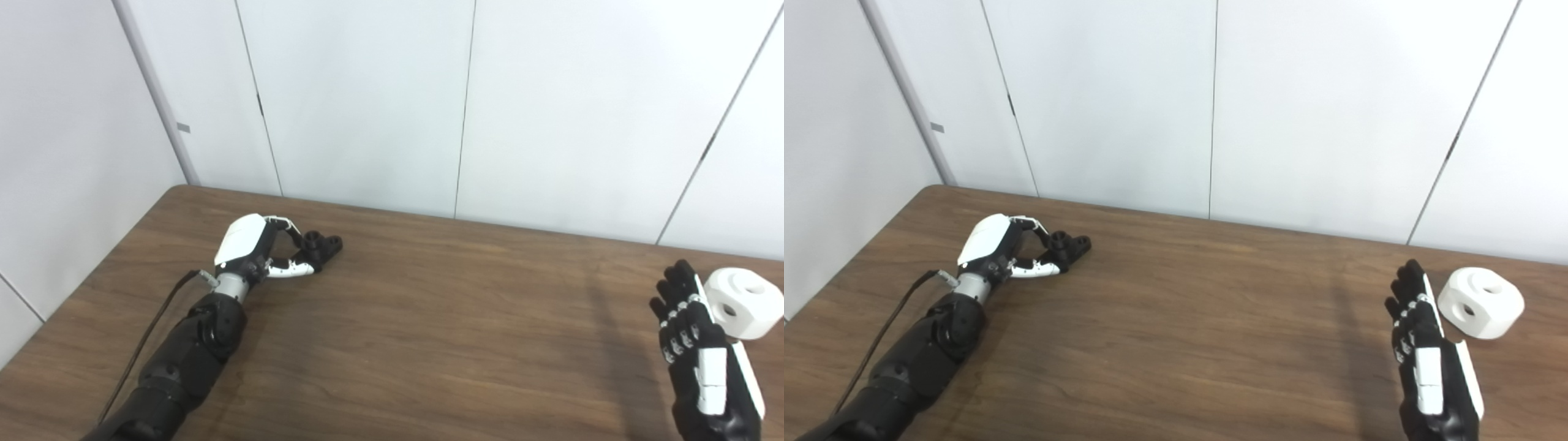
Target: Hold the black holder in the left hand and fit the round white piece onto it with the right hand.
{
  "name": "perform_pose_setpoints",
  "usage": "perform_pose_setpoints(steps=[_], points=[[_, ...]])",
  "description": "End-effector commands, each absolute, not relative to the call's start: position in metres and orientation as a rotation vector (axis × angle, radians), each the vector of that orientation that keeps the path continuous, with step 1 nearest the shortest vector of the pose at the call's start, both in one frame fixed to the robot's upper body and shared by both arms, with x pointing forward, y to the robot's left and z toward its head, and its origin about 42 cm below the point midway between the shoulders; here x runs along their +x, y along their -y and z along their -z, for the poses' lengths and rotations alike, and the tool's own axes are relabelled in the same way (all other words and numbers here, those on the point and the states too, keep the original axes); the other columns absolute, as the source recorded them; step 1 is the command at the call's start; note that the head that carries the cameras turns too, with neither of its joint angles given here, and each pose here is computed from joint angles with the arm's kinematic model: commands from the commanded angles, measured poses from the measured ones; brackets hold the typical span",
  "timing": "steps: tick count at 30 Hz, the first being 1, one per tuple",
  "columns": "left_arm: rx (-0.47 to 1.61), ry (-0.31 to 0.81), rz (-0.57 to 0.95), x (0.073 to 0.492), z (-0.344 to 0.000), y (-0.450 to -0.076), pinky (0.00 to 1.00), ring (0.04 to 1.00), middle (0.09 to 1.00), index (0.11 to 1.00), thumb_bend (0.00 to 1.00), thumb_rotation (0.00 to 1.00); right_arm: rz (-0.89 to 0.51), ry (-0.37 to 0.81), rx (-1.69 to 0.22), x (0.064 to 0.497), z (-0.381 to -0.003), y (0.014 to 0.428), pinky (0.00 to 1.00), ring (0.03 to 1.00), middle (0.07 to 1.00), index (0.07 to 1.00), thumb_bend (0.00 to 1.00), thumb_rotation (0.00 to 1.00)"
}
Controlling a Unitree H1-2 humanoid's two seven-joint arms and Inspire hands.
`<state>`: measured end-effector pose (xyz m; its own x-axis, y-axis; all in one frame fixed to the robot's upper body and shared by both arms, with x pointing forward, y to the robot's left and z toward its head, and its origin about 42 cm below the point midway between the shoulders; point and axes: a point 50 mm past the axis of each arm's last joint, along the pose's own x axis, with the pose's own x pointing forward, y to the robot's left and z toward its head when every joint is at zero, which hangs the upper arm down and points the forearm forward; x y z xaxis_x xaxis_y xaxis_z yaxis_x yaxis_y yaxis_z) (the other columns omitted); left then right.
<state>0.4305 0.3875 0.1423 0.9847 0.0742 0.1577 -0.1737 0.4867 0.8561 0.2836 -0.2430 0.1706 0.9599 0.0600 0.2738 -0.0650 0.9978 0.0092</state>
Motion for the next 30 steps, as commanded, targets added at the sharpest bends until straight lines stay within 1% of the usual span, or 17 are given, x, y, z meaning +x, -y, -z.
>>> perform_pose_setpoints(steps=[1, 7, 14, 19, 25, 30], points=[[1.066, 0.186, -0.179, 0.441, -0.169, -0.392, 0.91, 0.846, 0.697, 0.484, 0.52, 0.05, -0.061, 0.385, 0.011, 0.287, -0.191, 0.242, 1.0, 1.0, 1.0, 1.0, 0.69, 0.96], [1.09, 0.198, -0.122, 0.441, -0.169, -0.388, 0.92, 0.864, 0.711, 0.484, 0.52, 0.05, -0.061, 0.388, 0.004, 0.287, -0.196, 0.242, 1.0, 1.0, 1.0, 1.0, 0.69, 0.96], [1.086, 0.216, -0.014, 0.432, -0.167, -0.372, 0.93, 0.875, 0.715, 0.484, 0.52, 0.05, -0.064, 0.392, -0.014, 0.288, -0.201, 0.243, 1.0, 1.0, 1.0, 1.0, 0.69, 0.97], [1.056, 0.206, 0.072, 0.421, -0.166, -0.354, 0.92, 0.871, 0.722, 0.484, 0.52, 0.05, -0.062, 0.396, -0.012, 0.291, -0.204, 0.246, 1.0, 1.0, 1.0, 1.0, 0.68, 0.97], [1.023, 0.223, 0.179, 0.408, -0.165, -0.332, 0.94, 0.889, 0.73, 0.484, 0.52, 0.05, -0.067, 0.401, -0.017, 0.296, -0.208, 0.247, 1.0, 1.0, 1.0, 1.0, 0.72, 0.95], [1.004, 0.242, 0.239, 0.398, -0.165, -0.315, 0.95, 0.898, 0.726, 0.484, 0.52, 0.05, -0.069, 0.41, -0.014, 0.297, -0.212, 0.245, 1.0, 1.0, 1.0, 1.0, 0.7, 0.95]])
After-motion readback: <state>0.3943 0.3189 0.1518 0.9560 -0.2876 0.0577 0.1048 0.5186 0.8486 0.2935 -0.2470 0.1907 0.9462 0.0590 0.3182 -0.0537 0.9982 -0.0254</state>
